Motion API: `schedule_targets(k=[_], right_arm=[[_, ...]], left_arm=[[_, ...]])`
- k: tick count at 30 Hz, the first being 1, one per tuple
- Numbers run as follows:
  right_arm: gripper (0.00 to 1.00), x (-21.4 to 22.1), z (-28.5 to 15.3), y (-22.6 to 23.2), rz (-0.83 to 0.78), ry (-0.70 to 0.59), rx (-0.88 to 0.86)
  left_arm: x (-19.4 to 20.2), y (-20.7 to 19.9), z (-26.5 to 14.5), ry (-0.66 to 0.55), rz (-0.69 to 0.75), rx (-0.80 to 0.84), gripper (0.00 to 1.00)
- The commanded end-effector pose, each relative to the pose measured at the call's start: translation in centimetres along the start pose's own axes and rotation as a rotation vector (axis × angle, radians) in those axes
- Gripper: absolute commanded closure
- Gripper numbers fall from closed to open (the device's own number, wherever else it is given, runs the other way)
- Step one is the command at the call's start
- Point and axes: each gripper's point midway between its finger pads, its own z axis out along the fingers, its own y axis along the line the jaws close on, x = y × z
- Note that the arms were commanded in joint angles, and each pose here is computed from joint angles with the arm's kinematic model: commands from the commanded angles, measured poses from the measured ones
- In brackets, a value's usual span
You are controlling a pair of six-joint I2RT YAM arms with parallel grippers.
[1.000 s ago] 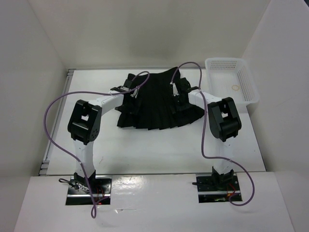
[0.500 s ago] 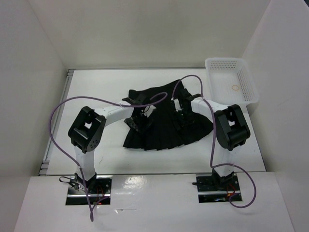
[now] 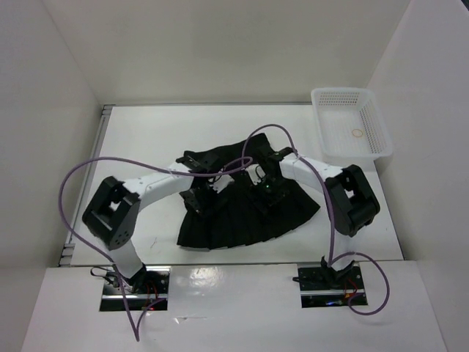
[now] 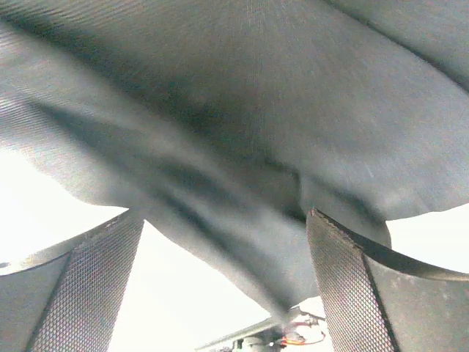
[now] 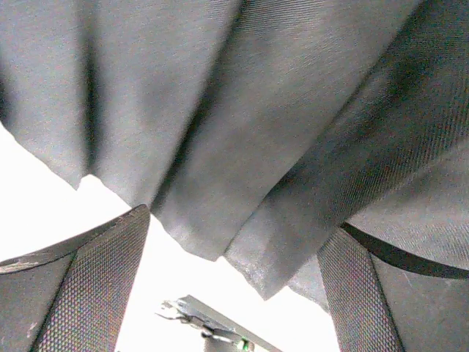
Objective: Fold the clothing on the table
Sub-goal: Flatten the skirt out
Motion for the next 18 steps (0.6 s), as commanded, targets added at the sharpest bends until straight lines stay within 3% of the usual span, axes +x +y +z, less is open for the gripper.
schedule_targets(k=[1,5,8,14,18], right_arm=[[0.06,-1.2,-4.7,2.7,-0.11,-0.132,-0.062],[0.06,-2.2,-9.2,3.8,-0.192,-0.266,-0.042],[0.06,-2.8,-12.0,4.7,-0.247,-0.343,-0.047],[0.03,-10.2,-16.9,3.1,-0.278,-0.652,0.119],[0.02,-12.2,-15.9,1.4,-0.236,-0.66,0.136]], left_arm=[[-1.3,0.9,-5.6,-0.159,0.01,-0.058,0.02],[-1.7,5.0,-13.2,-0.381,-0.108,-0.121,0.01],[-0.4,7.0,-16.1,-0.472,-0.169,-0.11,0.01],[4.1,11.5,-16.0,-0.519,-0.403,-0.015,0.01],[3.2,12.7,-16.7,-0.603,-0.405,0.027,0.01]])
